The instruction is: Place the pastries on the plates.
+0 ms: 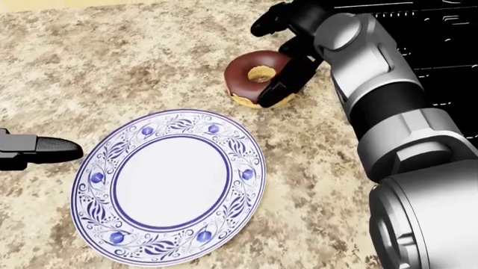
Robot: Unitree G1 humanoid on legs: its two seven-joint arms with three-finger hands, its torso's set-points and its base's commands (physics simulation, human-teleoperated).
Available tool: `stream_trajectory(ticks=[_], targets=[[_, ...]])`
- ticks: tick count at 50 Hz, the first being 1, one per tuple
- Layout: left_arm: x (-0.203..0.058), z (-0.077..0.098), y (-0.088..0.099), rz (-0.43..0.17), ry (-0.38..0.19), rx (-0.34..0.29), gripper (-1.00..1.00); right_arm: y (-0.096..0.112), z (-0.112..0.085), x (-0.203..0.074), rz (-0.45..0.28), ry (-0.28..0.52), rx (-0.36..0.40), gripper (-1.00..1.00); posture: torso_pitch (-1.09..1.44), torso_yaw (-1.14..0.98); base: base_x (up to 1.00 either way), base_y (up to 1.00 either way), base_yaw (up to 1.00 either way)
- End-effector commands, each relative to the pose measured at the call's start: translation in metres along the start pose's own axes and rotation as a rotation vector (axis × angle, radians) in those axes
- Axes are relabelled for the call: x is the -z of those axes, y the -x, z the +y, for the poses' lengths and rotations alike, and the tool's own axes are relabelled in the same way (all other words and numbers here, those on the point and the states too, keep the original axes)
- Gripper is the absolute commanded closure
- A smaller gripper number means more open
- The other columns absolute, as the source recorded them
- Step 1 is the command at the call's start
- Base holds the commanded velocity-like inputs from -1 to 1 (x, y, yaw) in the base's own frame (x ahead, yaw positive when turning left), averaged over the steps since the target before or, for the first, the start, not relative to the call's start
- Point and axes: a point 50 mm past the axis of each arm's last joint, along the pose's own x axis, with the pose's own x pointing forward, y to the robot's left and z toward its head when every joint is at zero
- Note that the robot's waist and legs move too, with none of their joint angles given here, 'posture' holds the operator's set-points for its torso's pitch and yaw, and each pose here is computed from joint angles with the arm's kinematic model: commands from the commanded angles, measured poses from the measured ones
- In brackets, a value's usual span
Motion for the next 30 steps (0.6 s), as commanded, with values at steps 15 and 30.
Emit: stream_trajectory(ticks=[15, 30], targets=[[-0.015, 0.012, 0.007, -0.084, -0.019, -0.041, -1.00, 0.004, -0.007, -0.021, -0.055, 0.092, 0.043, 0.12, 0.00, 0.00, 0.00, 0.00, 0.00], [-0.017, 0.013, 0.008, -0.086, -0.020, -0.043, -1.00, 0.020, -0.037, -0.048, -0.152, 0.047, 0.154, 0.32, 0.00, 0.00, 0.00, 0.00, 0.00]])
